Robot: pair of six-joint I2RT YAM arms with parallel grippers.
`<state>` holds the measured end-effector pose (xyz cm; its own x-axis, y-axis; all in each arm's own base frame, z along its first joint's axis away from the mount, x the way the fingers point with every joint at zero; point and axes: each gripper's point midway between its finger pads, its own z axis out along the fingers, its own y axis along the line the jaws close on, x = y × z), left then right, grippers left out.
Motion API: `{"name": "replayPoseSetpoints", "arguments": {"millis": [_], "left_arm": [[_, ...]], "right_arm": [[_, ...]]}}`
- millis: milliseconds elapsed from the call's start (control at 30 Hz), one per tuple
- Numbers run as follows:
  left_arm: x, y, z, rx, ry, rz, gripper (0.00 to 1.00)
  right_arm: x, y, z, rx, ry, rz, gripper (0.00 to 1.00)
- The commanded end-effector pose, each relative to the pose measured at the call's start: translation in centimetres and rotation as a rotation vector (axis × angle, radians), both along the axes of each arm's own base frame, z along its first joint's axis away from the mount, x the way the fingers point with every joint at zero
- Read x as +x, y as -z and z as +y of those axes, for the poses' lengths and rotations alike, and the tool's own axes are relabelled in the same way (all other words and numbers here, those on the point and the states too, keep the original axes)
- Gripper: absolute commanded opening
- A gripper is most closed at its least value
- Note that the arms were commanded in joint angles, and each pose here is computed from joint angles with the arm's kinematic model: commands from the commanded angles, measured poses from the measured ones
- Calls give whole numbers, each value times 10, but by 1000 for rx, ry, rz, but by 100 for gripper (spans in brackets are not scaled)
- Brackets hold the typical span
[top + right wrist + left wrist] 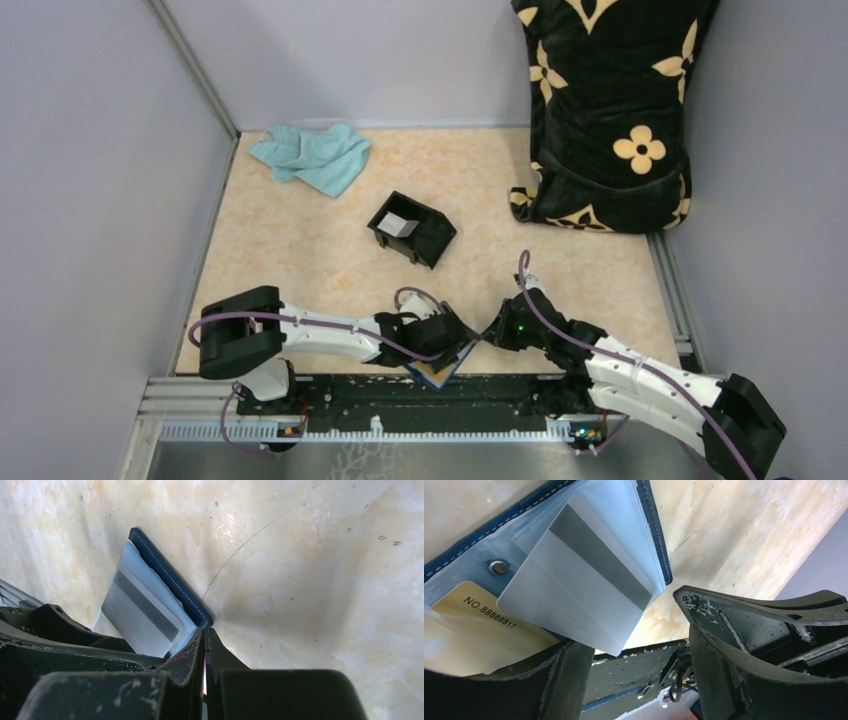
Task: Put the credit cards into the card holder
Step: Insert the credit card into the card holder.
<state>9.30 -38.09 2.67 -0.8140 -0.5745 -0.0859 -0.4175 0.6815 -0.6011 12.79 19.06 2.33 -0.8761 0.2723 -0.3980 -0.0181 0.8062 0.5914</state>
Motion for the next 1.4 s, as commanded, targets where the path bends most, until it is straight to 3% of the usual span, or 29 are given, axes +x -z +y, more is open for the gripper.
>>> {"name": "replayPoseSetpoints", "arguments": {"millis": [0,267,700,967,1133,1367], "left_arm": [[0,67,110,434,6,-53,77],[55,62,118,464,30,-148,76],[116,86,101,486,225,-145,74],[85,41,97,382,372,-166,78],[62,43,116,416,452,-99,79],[64,32,111,428,481,-120,79]], "right_arm": [[9,-17,0,0,11,-62,0],[11,-18,3,-7,3,-63,0],[24,-27,9,-38,1,-90,0],[33,-39,7,-60,7,-135,0],[35,-40,14,-40,-9,-140,0],[37,-44,25,-11,-45,-155,0]]}}
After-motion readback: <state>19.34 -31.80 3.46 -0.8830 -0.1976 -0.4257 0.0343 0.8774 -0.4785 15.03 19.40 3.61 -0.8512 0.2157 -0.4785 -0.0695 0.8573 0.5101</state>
